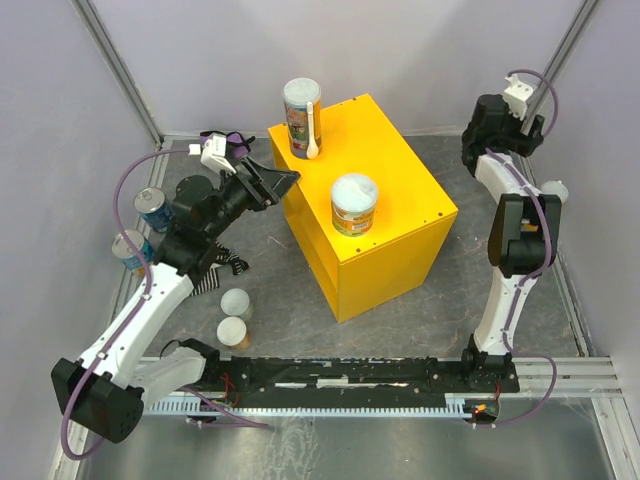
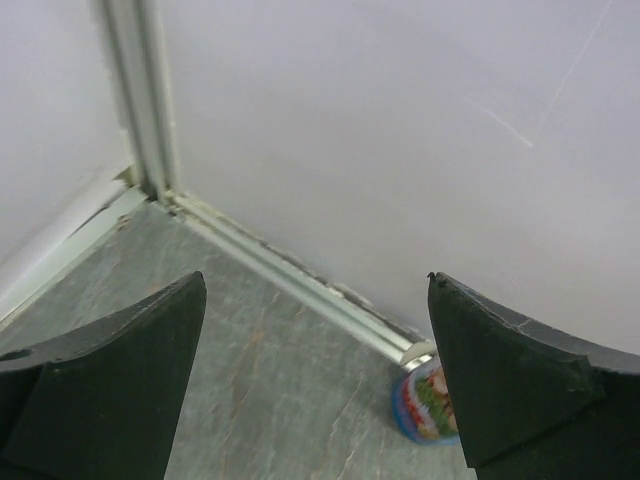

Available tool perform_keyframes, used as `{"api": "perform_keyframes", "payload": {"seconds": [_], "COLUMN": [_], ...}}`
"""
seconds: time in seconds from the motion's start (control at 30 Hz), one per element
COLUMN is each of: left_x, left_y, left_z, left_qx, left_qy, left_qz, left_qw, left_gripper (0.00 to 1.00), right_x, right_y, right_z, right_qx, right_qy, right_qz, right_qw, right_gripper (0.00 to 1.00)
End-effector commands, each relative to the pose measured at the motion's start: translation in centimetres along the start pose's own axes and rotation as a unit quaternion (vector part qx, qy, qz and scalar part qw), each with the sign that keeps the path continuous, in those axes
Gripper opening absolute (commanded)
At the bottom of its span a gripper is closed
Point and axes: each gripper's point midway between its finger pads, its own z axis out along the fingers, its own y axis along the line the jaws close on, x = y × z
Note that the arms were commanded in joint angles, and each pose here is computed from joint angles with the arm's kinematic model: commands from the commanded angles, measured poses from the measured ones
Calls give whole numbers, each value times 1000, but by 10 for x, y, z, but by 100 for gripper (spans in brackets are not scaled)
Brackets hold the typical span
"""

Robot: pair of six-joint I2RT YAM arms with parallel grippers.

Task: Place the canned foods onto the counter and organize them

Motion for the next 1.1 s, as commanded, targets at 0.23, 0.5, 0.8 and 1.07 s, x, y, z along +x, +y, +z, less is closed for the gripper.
{"api": "perform_keyframes", "payload": {"seconds": [0.23,0.5,0.8,1.07], "left_x": [-18,-19,-17,-13], "left_y": [-14,-20,-27,-27], "left_z": [10,10,5,1], "left_qx": [22,32,44,44], "left_qy": [-15,-9,3,10], "left_qz": [29,29,29,28], "left_qw": [999,999,999,999], "left_gripper": [73,73,73,73], "right_x": [-4,-23,-7,25], "right_y": [-56,-76,-106,-132], "right_z": [63,46,12,-17], "right_qx": [57,69,109,204], "right_qy": [19,32,110,185], "right_qz": [68,54,109,176], "right_qw": [996,996,982,945], "right_gripper": [99,99,99,99]}}
